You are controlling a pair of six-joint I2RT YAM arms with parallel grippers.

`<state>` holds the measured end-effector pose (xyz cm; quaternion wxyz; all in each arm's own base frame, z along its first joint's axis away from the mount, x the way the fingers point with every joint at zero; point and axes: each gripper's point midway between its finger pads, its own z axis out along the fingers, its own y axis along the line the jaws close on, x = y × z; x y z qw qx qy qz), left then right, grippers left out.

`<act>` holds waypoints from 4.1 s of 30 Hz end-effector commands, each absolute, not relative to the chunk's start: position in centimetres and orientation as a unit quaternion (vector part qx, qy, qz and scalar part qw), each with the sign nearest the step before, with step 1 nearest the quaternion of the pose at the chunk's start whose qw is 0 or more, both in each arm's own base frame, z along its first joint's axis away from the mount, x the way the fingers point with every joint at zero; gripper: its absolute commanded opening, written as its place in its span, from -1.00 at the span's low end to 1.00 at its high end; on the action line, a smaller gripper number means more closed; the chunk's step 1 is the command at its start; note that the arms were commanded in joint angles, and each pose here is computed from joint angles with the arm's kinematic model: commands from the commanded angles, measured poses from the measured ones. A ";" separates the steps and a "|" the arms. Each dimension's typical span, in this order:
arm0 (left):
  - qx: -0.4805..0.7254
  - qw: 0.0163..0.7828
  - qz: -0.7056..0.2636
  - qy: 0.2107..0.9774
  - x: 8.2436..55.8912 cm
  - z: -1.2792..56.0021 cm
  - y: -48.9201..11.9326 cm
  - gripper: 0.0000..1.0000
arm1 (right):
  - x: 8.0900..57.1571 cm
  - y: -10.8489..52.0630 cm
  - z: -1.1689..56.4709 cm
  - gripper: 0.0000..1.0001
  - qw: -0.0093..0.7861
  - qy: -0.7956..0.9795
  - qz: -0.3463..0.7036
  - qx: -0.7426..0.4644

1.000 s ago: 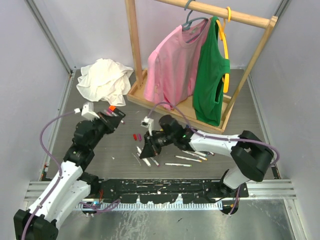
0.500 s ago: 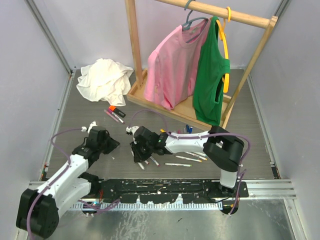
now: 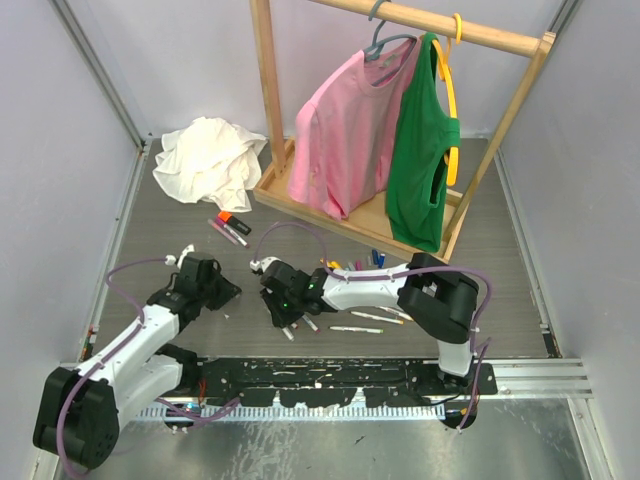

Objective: Open the pen caps
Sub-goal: Place the pen at the center of the board, then place the pen cap at the center of the board.

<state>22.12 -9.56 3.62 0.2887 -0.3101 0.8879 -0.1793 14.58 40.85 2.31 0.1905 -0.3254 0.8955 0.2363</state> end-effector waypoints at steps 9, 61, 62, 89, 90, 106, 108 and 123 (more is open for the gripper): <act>-0.309 0.320 -0.212 0.870 23.5 5.9 -10.2 -1.00 | 15.6 41.5 2.8 -0.37 0.212 0.896 0.220 -0.324; -0.278 0.232 -0.137 0.922 26.5 2.2 -15.0 -0.63 | 19.0 34.9 19.6 -0.18 0.264 0.672 0.439 -0.535; -0.278 0.232 -0.136 0.922 26.5 2.3 -14.9 -0.58 | 19.0 34.9 19.6 -0.18 0.264 0.672 0.439 -0.535; -0.193 0.419 -0.150 0.874 37.1 11.9 -9.4 0.28 | 18.9 34.5 20.1 -0.17 0.270 0.661 0.443 -0.542; -0.211 0.408 -0.129 0.879 37.5 11.4 -8.6 0.27 | 18.9 34.5 20.1 -0.17 0.271 0.660 0.443 -0.542; -0.285 0.279 0.044 0.916 40.4 5.9 -4.5 -0.15 | 19.2 34.5 19.6 -0.17 0.268 0.665 0.438 -0.542; -0.283 0.278 0.043 0.917 40.5 5.7 -4.6 -0.22 | 19.1 34.5 19.6 -0.18 0.268 0.665 0.438 -0.542; -0.282 0.243 0.041 0.927 40.0 3.1 -4.7 -0.44 | 19.1 34.5 19.5 -0.17 0.265 0.666 0.438 -0.542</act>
